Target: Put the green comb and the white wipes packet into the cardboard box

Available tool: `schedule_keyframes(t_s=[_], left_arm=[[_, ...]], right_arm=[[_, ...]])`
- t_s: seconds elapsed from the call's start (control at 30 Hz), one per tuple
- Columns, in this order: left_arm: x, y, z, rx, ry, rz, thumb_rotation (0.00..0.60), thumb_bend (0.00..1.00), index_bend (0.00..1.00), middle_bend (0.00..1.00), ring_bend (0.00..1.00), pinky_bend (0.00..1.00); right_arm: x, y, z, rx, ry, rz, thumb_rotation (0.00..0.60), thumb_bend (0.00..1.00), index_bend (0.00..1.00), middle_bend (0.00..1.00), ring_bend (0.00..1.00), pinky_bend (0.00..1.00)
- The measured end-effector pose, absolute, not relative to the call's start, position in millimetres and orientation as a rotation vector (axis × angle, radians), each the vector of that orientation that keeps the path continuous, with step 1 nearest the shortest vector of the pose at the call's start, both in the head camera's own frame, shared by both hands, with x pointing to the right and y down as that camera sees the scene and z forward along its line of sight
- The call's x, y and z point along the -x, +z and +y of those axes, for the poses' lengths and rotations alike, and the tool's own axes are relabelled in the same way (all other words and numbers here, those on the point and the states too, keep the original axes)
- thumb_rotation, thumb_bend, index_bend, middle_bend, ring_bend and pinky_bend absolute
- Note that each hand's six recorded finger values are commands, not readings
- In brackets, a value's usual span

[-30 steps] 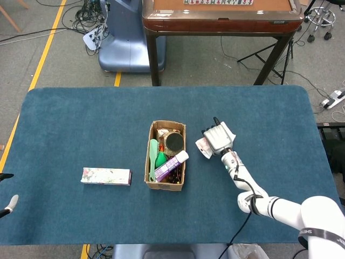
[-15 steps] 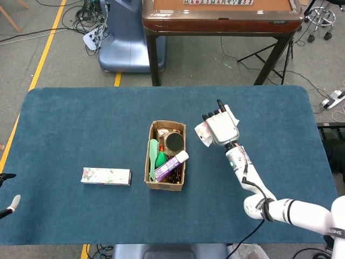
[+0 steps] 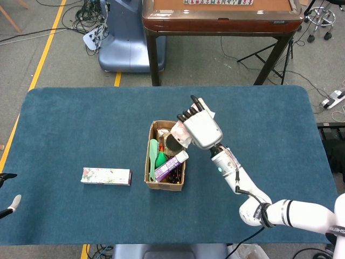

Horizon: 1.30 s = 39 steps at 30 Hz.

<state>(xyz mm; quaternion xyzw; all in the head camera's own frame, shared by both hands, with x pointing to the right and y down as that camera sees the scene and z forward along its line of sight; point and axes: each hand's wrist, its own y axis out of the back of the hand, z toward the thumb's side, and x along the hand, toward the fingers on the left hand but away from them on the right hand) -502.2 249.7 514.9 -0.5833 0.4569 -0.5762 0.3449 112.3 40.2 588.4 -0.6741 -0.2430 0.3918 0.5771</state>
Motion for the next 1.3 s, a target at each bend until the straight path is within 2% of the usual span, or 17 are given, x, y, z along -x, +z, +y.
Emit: schedule_keyframes(t_s=[0.37,0.57,0.67,0.93,1.1,1.3], left_arm=[[504,510,250,1.512,-1.484,1.203,0.6,0.28,0.3,0.32,0.23,0.41],[504,508,250,1.508,-1.477,1.208,0.6,0.28,0.3,0.32,0.23,0.41],[504,508,250,1.506,-1.475,1.209,0.6,0.28,0.3,0.32,0.23,0.41],[504,508,250,1.504,-1.476,1.207,0.6,0.28,0.3,0.32,0.23,0.41],[504,508,250,1.503,-1.478,1.205,0.6,0.28,0.3,0.32,0.23,0.41],[504,508,251,1.502,-1.479,1.205,0.6,0.28,0.3,0.32,0.23,0.41]], right_arm=[[-53,595,82,1.666,0.679,-0.455,0.6,0.3,0.39,0.51,0.39,0.14],[-40,600,94,1.706,0.647,-0.41,0.6,0.28,0.39,0.51,0.39,0.15],[-39,601,95,1.714,0.647,-0.404,0.6,0.23,0.39,0.49,0.39,0.15],[-44,601,93,1.702,0.654,-0.39,0.6,0.01,0.37,0.37,0.31,0.15],[-46,600,92,1.707,0.651,-0.397,0.6,0.0,0.26,0.31,0.26,0.15],[-49,598,89,1.703,0.652,-0.406,0.6,0.0,0.25,0.3,0.25,0.15]])
